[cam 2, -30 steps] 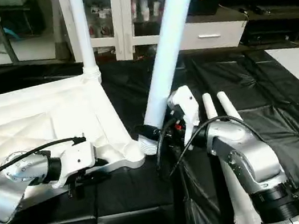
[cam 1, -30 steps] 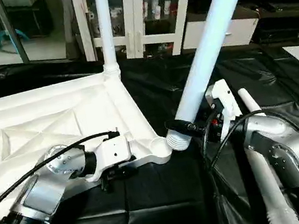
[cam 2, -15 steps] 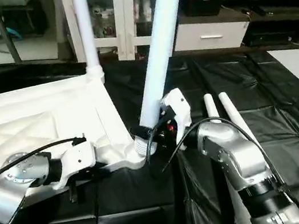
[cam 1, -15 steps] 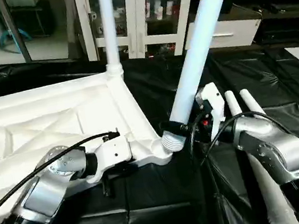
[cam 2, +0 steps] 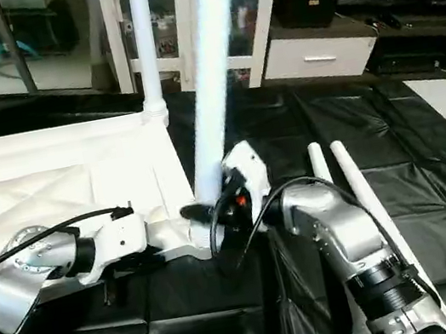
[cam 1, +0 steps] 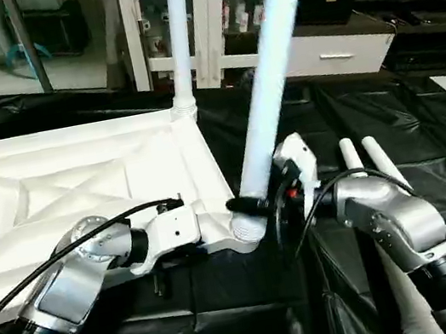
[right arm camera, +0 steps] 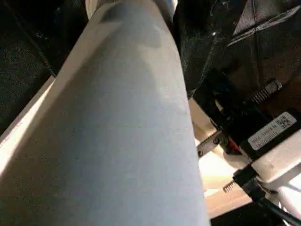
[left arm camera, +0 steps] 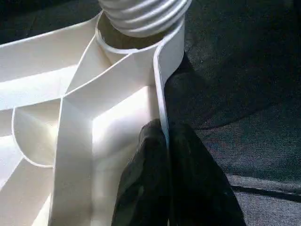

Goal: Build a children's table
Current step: Insert table leg to table base

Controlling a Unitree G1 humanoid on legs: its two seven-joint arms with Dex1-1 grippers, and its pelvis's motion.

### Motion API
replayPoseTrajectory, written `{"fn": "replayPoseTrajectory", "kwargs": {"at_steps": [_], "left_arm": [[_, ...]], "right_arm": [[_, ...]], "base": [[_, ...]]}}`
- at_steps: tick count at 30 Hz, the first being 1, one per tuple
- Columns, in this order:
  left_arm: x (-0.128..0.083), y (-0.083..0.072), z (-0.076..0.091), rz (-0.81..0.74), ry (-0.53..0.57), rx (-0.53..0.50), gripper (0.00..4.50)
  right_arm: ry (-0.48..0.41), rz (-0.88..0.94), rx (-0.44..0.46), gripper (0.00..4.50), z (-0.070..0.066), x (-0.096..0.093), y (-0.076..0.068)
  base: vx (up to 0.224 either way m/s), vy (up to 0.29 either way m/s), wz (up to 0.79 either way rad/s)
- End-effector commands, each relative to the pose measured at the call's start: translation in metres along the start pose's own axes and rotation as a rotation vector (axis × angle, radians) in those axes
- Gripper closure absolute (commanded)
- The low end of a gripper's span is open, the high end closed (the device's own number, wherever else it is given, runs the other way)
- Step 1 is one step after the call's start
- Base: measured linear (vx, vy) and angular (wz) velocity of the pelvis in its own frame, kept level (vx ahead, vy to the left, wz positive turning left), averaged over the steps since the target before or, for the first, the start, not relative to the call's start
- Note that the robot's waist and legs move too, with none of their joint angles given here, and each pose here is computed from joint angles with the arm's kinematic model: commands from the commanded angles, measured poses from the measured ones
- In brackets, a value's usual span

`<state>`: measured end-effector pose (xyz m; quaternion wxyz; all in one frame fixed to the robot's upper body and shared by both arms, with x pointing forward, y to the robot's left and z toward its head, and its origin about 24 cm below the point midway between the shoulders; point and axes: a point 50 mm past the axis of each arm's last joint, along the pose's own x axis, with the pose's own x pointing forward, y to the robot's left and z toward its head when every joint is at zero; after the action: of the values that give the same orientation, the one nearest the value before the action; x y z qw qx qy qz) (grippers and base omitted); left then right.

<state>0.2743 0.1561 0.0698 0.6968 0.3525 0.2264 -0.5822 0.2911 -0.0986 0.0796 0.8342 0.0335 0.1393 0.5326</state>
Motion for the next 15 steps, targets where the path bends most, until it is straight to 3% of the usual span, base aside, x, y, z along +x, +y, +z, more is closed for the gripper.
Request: {"fn": "replayPoseTrajectory", "kwargs": {"at_steps": [1,15], "left_arm": [[0.0197,-0.0198,-0.0084,-0.140,0.060,0.004,4.50],[0.0188,-0.0190,-0.0096,-0.137,0.073,0.008,4.50]], "right_arm": [[0.035,-0.006,-0.014,2.64,0.0035,-0.0015,-0.0050],[0.123,-0.038,0.007,2.64,-0.0064,0.0069,-0.0128]], "base": [[0.000,0.000,0.00],[0.000,0.000,0.00]]}}
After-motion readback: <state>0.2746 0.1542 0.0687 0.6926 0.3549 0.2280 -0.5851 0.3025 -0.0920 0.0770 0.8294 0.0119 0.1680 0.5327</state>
